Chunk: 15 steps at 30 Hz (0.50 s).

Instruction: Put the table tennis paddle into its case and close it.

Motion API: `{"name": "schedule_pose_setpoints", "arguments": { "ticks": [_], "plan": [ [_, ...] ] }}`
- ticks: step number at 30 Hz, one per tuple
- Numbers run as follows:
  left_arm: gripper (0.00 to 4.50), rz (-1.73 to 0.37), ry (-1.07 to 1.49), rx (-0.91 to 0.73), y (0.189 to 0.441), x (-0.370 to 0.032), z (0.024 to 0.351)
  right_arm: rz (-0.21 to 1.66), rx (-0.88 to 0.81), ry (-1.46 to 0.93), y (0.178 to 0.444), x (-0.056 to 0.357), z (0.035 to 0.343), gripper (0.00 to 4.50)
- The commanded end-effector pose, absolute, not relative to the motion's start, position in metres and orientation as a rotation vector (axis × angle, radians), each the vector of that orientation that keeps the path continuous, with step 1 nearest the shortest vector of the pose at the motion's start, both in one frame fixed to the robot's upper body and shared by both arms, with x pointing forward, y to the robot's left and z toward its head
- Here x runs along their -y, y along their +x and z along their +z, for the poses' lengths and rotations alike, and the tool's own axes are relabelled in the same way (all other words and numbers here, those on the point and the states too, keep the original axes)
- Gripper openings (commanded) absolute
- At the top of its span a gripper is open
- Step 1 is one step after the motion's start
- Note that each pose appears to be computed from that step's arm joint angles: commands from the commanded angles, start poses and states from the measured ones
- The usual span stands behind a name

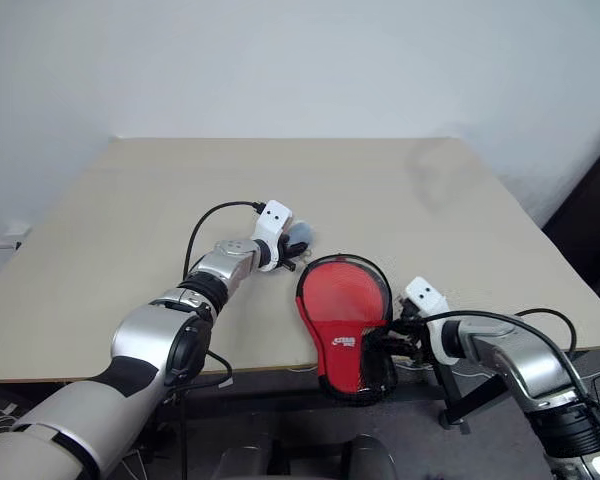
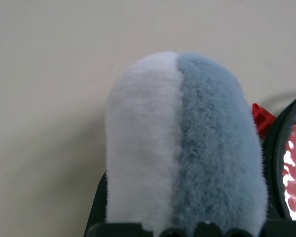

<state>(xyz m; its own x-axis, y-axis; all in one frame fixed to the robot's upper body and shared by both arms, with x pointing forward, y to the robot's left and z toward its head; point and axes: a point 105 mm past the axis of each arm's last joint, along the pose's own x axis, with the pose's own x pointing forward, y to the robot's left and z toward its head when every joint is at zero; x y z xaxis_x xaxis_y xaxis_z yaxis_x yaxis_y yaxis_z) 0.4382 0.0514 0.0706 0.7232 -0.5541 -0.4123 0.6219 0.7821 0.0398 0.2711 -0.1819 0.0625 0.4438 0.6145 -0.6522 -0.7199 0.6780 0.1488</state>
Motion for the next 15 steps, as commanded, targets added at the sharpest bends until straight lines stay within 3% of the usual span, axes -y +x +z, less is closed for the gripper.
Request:
{"name": "schedule_pose_setpoints", "arguments": {
  "ticks": [1,8,11,15],
  "plan": [
    [1.36,-0.644,0.208,-0.290,0.451,-0.050,0.104,0.778,-0.653,-0.195,0.286,0.199,0.092,2.67],
    [1.36,-0.647,0.212,-0.288,0.451,-0.049,0.105,0.736,-0.447,-0.197,0.316,0.200,0.135,2.67],
    [1.36,-0.649,0.213,-0.286,0.451,-0.048,0.106,0.751,-0.371,-0.117,0.329,0.177,0.145,2.67],
    [1.36,-0.652,0.216,-0.285,0.451,-0.047,0.107,0.796,-0.346,-0.013,0.338,0.128,0.135,2.67]
  ]
}}
